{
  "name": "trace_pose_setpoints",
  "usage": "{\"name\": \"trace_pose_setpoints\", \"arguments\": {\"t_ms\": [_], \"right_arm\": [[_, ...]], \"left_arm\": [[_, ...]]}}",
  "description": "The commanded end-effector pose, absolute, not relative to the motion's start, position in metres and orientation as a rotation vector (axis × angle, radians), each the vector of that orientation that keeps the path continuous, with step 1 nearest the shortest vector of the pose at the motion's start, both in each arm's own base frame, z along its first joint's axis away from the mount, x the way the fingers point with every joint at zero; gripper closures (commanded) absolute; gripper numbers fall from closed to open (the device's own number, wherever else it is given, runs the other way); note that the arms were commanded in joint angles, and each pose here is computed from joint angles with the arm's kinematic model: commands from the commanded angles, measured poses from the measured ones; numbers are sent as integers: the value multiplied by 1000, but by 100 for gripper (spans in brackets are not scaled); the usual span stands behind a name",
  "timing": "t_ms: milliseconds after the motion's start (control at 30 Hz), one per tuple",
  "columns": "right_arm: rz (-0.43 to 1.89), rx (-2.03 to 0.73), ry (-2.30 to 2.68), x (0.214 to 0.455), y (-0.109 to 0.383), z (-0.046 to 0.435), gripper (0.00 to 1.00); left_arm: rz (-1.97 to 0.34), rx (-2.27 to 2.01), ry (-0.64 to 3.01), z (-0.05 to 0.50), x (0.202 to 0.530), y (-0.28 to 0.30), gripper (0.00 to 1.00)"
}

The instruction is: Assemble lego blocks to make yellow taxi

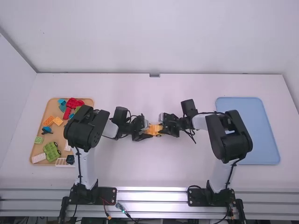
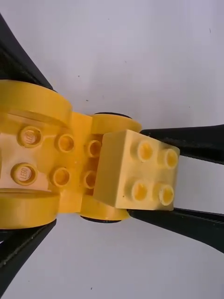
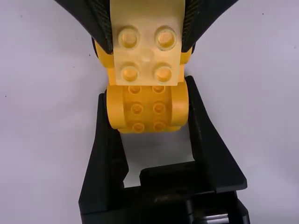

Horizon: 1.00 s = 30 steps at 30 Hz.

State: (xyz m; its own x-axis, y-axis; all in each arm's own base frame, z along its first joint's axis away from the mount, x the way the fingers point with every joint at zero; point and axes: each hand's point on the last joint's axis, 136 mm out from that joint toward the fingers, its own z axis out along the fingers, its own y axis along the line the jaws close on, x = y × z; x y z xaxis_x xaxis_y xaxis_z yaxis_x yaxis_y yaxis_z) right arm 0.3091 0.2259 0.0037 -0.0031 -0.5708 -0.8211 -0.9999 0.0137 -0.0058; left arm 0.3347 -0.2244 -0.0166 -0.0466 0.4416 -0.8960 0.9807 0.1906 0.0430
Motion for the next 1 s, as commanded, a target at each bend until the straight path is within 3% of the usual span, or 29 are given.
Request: {"name": "trace_pose_setpoints", "arguments": {"t_ms": [0, 167, 233, 367, 567, 767, 967], "right_arm": [[845, -1625, 1652, 313, 226, 2, 76], [840, -1631, 1644, 313, 226, 2, 73], [840, -1630, 1644, 313, 226, 2, 64], [839, -1630, 1644, 314, 226, 2, 64], [832, -1623, 1640, 316, 227, 3, 52], [832, -1609, 1645, 319, 228, 5, 57], [832, -1608, 1645, 319, 228, 5, 73]], "left_arm": [[-830, 1374, 1681, -30, 325, -222, 43], [-831, 1374, 1681, -30, 325, -222, 43], [-831, 1374, 1681, -30, 325, -222, 43], [-830, 1374, 1681, -30, 325, -222, 43], [-831, 1373, 1681, -30, 325, -222, 43], [-831, 1374, 1681, -30, 325, -222, 43], [-831, 1374, 1681, -30, 325, -222, 43]]}}
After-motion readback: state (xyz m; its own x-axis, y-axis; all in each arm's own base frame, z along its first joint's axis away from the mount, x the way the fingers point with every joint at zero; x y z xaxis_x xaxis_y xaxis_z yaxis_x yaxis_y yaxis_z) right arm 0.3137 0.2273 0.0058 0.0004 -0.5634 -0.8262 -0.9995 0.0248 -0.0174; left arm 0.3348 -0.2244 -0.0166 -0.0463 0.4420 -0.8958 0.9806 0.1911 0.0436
